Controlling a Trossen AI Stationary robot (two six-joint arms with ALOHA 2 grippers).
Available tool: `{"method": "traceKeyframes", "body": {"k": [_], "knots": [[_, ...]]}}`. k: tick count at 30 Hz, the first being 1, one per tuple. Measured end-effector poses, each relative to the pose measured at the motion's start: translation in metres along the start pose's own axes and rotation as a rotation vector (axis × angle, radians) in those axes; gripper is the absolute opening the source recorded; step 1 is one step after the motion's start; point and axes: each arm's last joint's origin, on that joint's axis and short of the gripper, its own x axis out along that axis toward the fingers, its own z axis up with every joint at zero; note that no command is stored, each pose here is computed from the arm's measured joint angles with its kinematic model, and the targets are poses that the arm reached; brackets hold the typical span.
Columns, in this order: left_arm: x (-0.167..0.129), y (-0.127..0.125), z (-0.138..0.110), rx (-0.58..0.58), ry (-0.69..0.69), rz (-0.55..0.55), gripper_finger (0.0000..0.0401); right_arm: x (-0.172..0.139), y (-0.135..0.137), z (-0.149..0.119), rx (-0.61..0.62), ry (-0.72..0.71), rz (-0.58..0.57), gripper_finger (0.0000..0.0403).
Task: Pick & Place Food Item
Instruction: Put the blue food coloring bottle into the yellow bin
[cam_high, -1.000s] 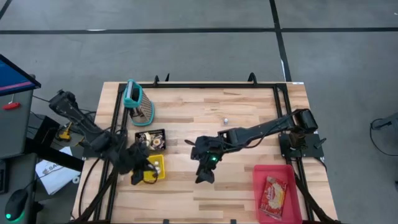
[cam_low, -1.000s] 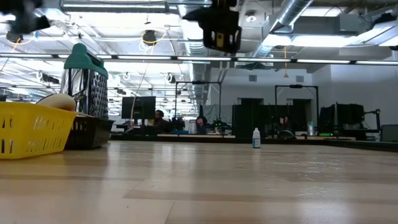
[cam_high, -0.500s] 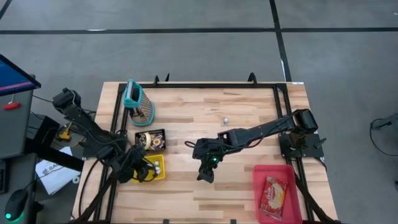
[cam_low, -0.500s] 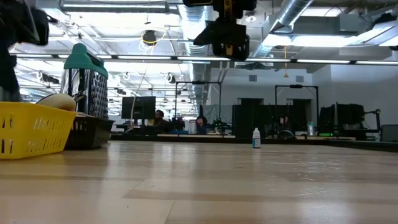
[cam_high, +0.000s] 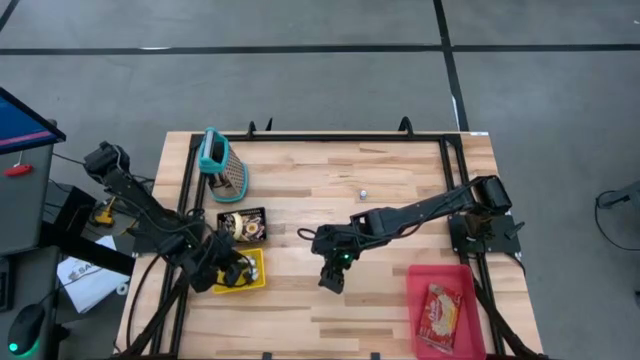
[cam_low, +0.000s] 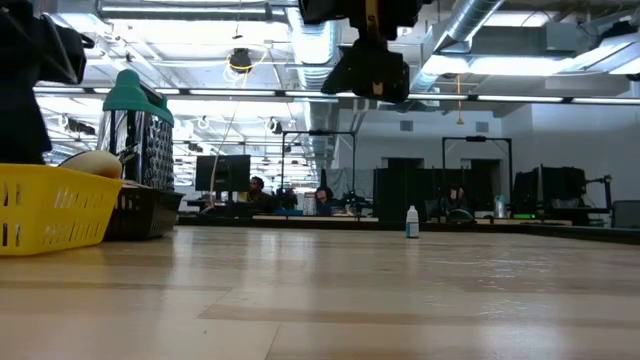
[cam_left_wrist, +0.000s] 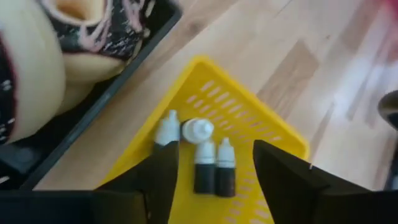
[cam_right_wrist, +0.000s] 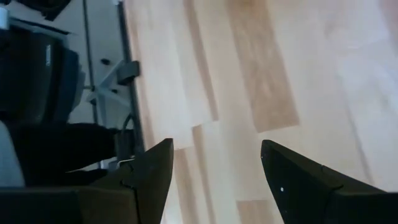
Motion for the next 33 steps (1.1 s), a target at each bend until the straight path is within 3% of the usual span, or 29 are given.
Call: {"method": "traceKeyframes", "body": {"k": [5, 10, 13, 15, 18, 26, 33], "knots": [[-0.005, -0.011, 0.005, 0.026, -0.060, -0.125, 0.0215, -0.007, -0.009, -0.004, 0.032, 0.004, -0.144, 0.0235], [-0.018, -0.037, 0.015, 0.128, -0.198, -0.371, 0.0203, -0.038, -0.023, -0.005, 0.090, -0.059, -0.378, 0.0235], [-0.026, -0.051, 0.023, 0.175, -0.336, -0.469, 0.0195, -0.065, -0.038, -0.001, 0.227, -0.136, -0.509, 0.0235], [-0.030, -0.057, 0.031, 0.153, -0.428, -0.495, 0.0192, -0.081, -0.055, 0.000, 0.359, -0.139, -0.607, 0.0235], [-0.034, -0.062, 0.047, 0.100, -0.558, -0.518, 0.0191, -0.095, -0.086, 0.004, 0.450, -0.111, -0.732, 0.0235], [-0.050, -0.070, 0.080, 0.103, -0.835, -0.573, 0.0191, -0.087, -0.154, 0.003, 0.557, -0.004, -0.832, 0.0235], [-0.051, -0.070, 0.087, 0.105, -0.880, -0.561, 0.0191, -0.064, -0.180, 0.008, 0.534, 0.078, -0.847, 0.0234]]}}
